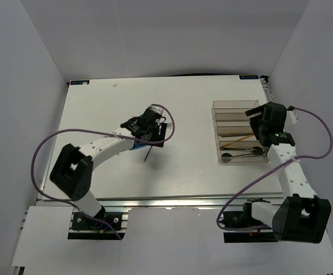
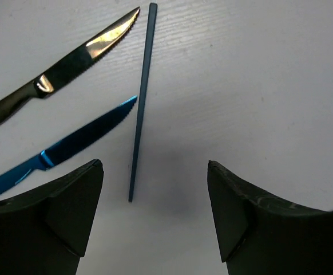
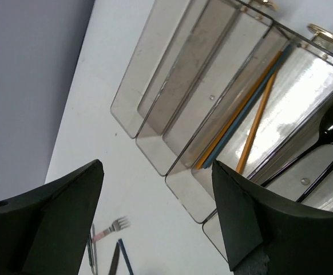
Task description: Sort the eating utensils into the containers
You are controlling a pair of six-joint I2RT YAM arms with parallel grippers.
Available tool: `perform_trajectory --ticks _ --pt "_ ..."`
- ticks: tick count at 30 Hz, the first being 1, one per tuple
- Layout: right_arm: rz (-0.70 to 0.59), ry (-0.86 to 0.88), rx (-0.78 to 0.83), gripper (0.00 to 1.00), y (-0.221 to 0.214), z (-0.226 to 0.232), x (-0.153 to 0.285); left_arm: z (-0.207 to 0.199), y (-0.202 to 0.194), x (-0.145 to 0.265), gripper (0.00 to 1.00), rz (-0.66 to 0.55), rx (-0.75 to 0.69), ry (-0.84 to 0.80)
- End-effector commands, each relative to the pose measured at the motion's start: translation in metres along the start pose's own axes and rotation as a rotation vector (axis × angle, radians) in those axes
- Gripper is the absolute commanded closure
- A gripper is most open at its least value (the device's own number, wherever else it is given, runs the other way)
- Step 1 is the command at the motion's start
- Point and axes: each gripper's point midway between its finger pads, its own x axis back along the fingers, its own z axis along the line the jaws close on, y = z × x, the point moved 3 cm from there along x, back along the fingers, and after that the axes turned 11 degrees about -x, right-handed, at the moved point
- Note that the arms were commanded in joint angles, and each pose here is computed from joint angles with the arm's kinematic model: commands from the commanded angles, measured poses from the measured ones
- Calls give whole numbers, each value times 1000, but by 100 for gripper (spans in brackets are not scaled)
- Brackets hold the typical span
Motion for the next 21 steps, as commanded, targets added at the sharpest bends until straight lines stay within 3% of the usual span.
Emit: perform_trajectory --ticks 1,6,15,16,18,21 --pt "72 154 148 19 -1 27 26 0 12 -17 18 38 -29 -26" --pt "162 224 277 19 -15 18 43 2 22 -45 32 71 -36 -40" --pt "244 297 356 18 -26 13 67 3 19 -94 42 149 -20 -52" --pt "246 304 358 18 -26 15 69 3 16 -97 48 162 -14 -49" --pt "243 320 365 18 -25 18 73 3 8 -104 49 179 -11 -40" --pt "241 339 368 18 -23 22 80 0 -6 -111 62 214 -1 -48"
